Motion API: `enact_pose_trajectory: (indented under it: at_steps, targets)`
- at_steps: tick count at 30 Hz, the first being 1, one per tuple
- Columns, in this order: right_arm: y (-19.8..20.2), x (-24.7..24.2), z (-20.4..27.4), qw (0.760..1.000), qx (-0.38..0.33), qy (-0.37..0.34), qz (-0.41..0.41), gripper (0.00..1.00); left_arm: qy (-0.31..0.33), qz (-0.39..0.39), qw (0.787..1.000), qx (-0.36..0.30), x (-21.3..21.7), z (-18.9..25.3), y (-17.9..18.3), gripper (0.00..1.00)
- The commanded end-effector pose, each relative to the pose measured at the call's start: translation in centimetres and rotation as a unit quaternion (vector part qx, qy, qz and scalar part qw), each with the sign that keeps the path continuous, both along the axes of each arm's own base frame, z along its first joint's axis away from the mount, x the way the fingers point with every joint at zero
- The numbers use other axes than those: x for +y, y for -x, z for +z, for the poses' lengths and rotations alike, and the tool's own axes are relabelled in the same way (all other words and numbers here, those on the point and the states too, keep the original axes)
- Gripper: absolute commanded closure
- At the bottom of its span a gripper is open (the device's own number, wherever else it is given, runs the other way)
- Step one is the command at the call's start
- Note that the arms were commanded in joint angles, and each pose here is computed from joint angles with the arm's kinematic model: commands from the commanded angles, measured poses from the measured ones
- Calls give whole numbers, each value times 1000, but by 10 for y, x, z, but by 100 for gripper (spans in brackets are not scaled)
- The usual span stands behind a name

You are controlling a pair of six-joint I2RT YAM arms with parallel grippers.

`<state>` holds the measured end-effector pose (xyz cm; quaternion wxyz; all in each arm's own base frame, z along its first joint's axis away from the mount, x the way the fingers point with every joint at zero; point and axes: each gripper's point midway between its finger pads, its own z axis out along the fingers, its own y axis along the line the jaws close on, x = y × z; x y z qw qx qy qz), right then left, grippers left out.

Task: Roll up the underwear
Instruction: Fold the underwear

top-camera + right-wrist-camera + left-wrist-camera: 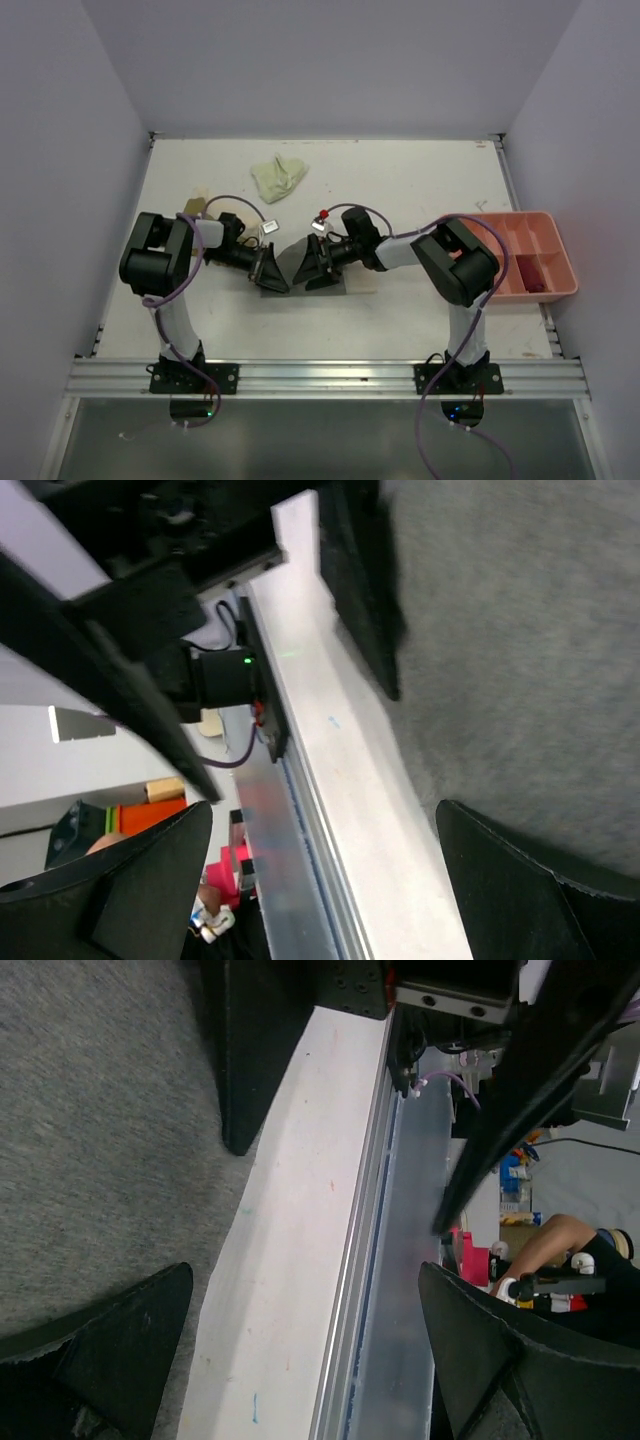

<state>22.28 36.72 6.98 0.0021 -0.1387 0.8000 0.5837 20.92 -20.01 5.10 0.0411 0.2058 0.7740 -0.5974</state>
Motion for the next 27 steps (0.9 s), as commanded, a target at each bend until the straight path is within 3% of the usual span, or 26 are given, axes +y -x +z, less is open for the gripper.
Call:
enact_pose_trajectory:
  at_steps: [1, 9, 17, 27]
  targets:
    - [-5, -5, -27, 999, -1, 33, 0, 1, -54, 22, 998, -21, 7, -25, -19, 0]
    - [-32, -12, -38, 999, -3, 47, -24, 1, -44, 9, 998, -45, 5, -26, -36, 0]
    - [-42, -8, -19, 999, -22, 27, -26, 1, 15, -48, 990, -131, 2, 30, -47, 0]
    - [-46, 0, 36, 998, -55, -24, -30, 1, 75, -59, 992, -86, 1, 41, -8, 0]
